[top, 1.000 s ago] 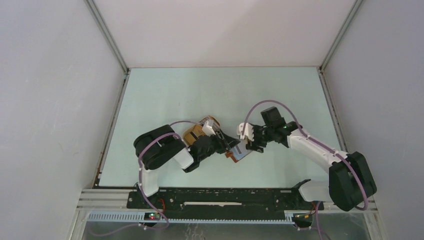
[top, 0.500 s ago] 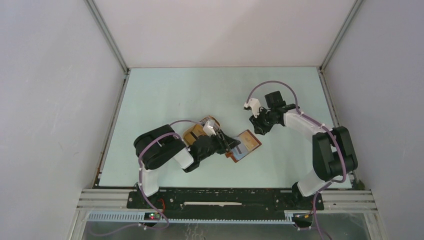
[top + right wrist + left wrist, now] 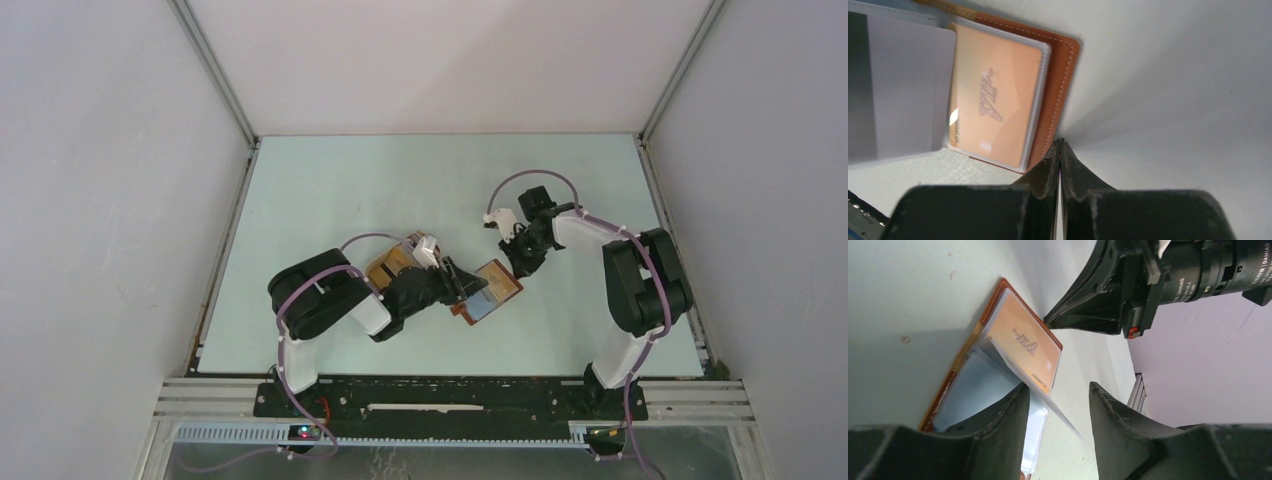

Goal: Put the credit cards into the card holder
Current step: Turn over the card slot in the card holder.

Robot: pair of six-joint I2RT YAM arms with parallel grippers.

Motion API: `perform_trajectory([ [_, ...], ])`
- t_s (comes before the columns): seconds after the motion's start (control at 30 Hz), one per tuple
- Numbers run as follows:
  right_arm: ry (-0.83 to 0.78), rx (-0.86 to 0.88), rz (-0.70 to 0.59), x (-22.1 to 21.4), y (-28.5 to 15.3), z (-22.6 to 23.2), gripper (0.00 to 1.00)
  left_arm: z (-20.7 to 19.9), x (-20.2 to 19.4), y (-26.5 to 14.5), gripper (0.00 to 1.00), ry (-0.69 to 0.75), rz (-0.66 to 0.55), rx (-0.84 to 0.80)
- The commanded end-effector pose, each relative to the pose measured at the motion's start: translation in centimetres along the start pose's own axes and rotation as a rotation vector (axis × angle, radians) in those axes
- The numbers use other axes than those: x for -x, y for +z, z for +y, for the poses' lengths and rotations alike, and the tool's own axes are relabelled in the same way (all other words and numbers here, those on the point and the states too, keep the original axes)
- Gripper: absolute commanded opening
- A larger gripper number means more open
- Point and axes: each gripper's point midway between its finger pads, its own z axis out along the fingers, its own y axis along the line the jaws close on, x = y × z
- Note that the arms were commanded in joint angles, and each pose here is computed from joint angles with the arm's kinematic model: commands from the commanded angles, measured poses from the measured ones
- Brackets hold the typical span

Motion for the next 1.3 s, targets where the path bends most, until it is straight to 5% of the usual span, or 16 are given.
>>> perform_trajectory([
  [0.0, -0.024, 0.081, 0.017, 0.9, 0.2, 2.1, 0.08, -2.9, 0.7, 0.8, 0.53, 0.059, -0.005, -0.084],
  [0.27, -0.021, 0.262, -0.006, 2.2, -0.4, 6.4, 0.08, -2.8, 0.1, 1.5, 0.53, 0.073, 0.031, -0.081],
  [0.57, -0.012, 0.13, -0.092, 3.3, -3.2, 3.6, 0.1, -3.5, 0.6, 0.9, 0.53, 0.122, 0.03, -0.083],
  [1.0, -0.275, 0.011, -0.488, 8.3, -14.7, 6.4, 0.21, -6.8, 7.8, -6.7, 0.56, 0.588, -0.122, 0.092],
  [1.1, -0.337, 0.002, -0.613, 9.4, -18.2, 8.2, 0.39, -6.7, 10.0, -8.7, 0.59, 0.671, -0.187, 0.166],
  [1.27, -0.363, 0.153, -0.737, 11.0, -20.9, 11.7, 0.97, -6.1, 13.2, -10.7, 0.79, 0.699, -0.301, 0.268],
])
